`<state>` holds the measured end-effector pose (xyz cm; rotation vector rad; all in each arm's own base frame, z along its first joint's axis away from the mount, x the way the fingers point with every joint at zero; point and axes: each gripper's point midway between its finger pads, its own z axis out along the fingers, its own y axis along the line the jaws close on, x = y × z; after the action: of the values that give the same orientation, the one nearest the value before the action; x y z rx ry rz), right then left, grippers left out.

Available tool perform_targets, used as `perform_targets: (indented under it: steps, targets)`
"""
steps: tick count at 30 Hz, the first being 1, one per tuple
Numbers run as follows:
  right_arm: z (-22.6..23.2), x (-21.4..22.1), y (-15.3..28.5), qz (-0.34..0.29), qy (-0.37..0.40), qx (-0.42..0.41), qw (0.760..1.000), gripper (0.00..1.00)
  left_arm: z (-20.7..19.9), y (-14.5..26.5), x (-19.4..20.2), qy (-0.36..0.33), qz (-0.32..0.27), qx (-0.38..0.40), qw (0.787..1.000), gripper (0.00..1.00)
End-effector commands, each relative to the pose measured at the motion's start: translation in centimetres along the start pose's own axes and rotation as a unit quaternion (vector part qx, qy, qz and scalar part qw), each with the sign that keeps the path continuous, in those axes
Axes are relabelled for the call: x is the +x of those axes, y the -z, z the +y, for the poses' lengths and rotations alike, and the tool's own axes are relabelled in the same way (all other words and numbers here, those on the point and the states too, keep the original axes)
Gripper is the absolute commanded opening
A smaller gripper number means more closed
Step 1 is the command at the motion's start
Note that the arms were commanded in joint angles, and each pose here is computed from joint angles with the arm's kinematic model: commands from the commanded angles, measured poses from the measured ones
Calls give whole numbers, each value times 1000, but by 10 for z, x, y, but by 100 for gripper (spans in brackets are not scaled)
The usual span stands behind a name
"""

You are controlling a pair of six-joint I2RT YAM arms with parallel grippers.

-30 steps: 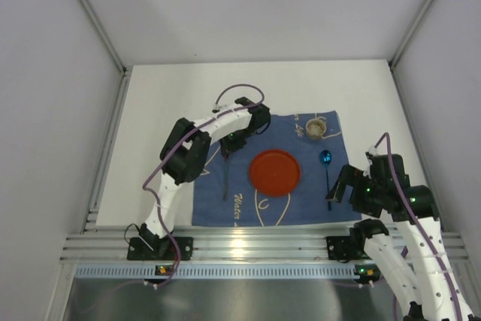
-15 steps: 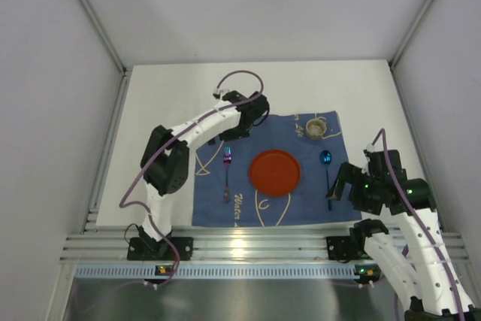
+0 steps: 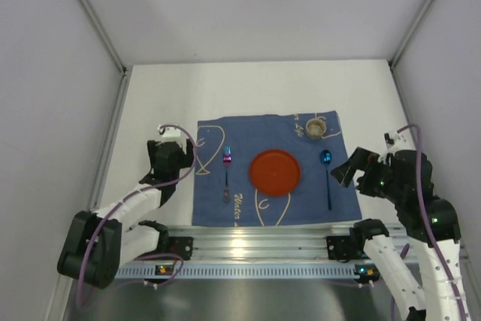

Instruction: Set the dinner table for one person

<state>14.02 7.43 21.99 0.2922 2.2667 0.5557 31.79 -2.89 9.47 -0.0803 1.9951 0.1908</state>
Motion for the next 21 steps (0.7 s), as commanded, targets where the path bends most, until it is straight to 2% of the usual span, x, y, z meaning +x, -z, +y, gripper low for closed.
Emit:
perform_targets:
  steps: [1,4,6,7,8,9,11,12,14,15,16,17,18,19,20,21]
  targets:
    - [9,-17,2,-50,-11,-21,998,100,-11,-9,-47,14,-129,60,990,98]
    - [8,-19,4,-82,1,-33,996,100,-5,-24,-18,-8,-102,57,993,98]
    - [6,-28,11,-121,14,-30,992,100,-7,-31,-22,-8,-117,68,991,97]
    - [6,-31,14,-132,19,-32,991,100,-8,-36,-17,-19,-102,72,992,94]
    - [7,-37,19,-155,27,-36,987,100,-12,-38,-17,-27,-100,82,991,94]
    - [7,-39,22,-165,39,-36,985,100,-13,-40,-28,-29,-124,86,988,94]
    - [9,-44,25,-183,52,-43,981,100,-13,-50,-25,-43,-119,89,988,94]
    - [9,-45,24,-186,59,-44,980,100,-15,-55,-35,-43,-132,91,986,93]
    - [13,-48,22,-191,65,-55,978,100,-16,-67,-29,-38,-127,106,986,91]
    - [14,-48,20,-189,65,-57,978,100,-10,-72,-39,-25,-144,90,985,91]
    - [16,-49,18,-188,63,-60,978,100,-5,-77,-24,10,-103,87,991,90]
    - [21,-52,15,-183,62,-69,979,100,11,-82,-27,36,-115,78,990,89]
    - [25,-54,15,-181,61,-77,979,100,13,-72,-9,44,-126,84,988,92]
    - [27,-55,10,-172,59,-79,980,100,13,-73,-18,49,-148,87,984,91]
    - [36,-60,10,-176,62,-97,978,100,12,-76,-9,51,-117,87,988,93]
    - [42,-63,10,-173,67,-111,976,100,8,-77,-13,46,-111,100,988,93]
